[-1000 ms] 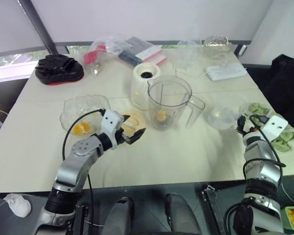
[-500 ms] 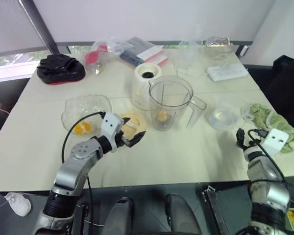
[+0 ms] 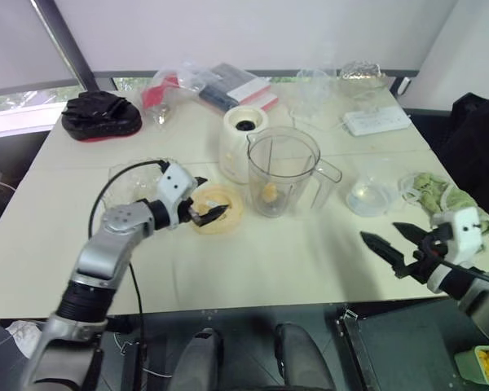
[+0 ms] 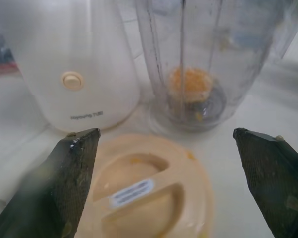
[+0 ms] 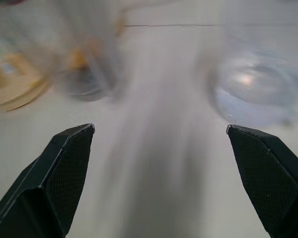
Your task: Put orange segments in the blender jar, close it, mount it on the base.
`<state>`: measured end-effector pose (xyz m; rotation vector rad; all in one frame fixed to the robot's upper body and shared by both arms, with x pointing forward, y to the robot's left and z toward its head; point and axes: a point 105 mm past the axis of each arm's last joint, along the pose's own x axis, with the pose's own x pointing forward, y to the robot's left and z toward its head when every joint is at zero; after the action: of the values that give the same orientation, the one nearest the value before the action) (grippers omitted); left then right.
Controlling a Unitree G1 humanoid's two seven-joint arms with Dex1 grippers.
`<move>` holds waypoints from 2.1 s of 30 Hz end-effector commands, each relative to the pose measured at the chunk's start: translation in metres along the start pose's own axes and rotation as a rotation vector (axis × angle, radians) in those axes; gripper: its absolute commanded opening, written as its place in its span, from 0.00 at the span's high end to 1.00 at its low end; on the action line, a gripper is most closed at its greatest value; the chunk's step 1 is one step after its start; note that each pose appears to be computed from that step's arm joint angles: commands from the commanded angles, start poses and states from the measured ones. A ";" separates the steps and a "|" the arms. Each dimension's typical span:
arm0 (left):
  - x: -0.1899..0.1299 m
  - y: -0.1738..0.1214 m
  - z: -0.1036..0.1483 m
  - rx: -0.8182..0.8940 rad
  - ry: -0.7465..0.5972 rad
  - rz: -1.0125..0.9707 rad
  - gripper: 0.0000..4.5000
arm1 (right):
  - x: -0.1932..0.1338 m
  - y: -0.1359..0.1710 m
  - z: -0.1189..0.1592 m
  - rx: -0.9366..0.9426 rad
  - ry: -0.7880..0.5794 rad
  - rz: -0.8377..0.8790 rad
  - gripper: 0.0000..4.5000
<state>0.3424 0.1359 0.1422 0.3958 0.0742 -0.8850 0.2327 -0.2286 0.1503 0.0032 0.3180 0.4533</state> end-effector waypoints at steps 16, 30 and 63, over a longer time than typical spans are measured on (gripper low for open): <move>0.009 0.042 0.001 0.327 0.336 -0.592 0.00 | 0.026 0.072 0.026 -0.141 -0.065 0.206 0.01; 0.064 0.028 -0.007 0.547 0.492 -0.581 0.00 | 0.016 0.071 0.025 -0.137 -0.094 0.107 0.01; 0.073 0.018 -0.049 0.592 0.787 -0.575 0.94 | 0.017 0.057 0.039 -0.199 -0.081 0.064 0.00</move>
<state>0.4136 0.1036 0.1002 1.3117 0.6255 -1.2426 0.2325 -0.1655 0.1793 -0.1495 0.2316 0.5596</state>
